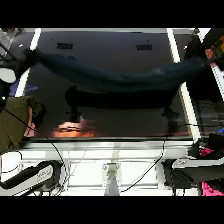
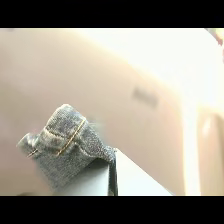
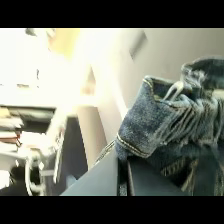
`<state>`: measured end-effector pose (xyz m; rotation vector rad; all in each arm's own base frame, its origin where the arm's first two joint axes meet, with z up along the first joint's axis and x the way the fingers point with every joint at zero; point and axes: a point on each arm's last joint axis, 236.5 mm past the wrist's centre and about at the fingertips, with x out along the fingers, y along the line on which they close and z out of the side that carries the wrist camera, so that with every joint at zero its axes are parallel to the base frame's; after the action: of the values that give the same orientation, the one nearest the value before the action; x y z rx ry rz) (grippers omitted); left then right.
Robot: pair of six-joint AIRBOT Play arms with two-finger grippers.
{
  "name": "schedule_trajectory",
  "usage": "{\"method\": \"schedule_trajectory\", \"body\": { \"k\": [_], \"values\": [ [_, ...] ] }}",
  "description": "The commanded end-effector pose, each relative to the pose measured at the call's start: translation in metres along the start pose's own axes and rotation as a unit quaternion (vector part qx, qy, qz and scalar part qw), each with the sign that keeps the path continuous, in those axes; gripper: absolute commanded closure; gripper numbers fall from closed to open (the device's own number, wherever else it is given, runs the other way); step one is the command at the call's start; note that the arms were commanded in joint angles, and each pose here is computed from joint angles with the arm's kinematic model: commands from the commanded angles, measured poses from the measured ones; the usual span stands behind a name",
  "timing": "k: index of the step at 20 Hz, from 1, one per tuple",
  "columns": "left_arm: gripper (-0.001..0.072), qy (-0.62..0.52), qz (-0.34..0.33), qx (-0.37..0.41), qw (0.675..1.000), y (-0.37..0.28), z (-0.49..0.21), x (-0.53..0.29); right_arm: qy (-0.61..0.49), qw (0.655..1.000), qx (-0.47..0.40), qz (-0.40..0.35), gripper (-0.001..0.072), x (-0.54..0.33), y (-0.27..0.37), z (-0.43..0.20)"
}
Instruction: Fold the clothes and pants, and hang the long-sleeved shirts on hangers.
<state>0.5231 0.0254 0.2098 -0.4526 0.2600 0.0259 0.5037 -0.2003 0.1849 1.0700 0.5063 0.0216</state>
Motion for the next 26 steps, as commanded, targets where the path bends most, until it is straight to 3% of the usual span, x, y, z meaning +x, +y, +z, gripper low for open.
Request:
{"method": "schedule_trajectory", "body": {
  "k": [1, 4, 6, 10, 17, 23, 26],
  "values": [
    [0.0700, -0.066, -0.022, -0.003, 0.998, -0.022, 0.055, -0.012, -0.052, 0.998, -0.037, 0.019, 0.0688, -0.018, 0.057, 0.031],
    [0.0702, -0.003, -0.021, 0.001, 1.000, -0.020, 0.029, -0.014, -0.022, 0.996, -0.076, -0.048, 0.0688, -0.049, 0.044, 0.028],
    [0.0703, 0.048, -0.006, 0.045, 0.998, -0.013, 0.009, -0.024, 0.002, 0.989, -0.092, -0.116, 0.0689, -0.078, 0.015, 0.024],
    [0.0703, 0.062, -0.001, 0.095, 0.994, -0.022, 0.010, -0.082, 0.015, 0.976, -0.100, -0.191, 0.0689, -0.147, -0.013, 0.016],
    [0.0703, 0.075, -0.030, 0.109, 0.991, -0.040, -0.036, -0.195, -0.032, 0.973, -0.114, -0.198, 0.0688, -0.188, 0.021, 0.013],
    [0.0704, 0.043, -0.037, 0.129, 0.990, -0.044, -0.024, -0.191, -0.022, 0.961, -0.090, -0.261, 0.0687, -0.199, -0.005, 0.008],
    [0.0704, 0.115, -0.045, 0.097, 0.988, -0.040, -0.059, -0.168, -0.009, 0.956, -0.074, -0.283, 0.0687, -0.198, -0.027, 0.004]
  ]
}}
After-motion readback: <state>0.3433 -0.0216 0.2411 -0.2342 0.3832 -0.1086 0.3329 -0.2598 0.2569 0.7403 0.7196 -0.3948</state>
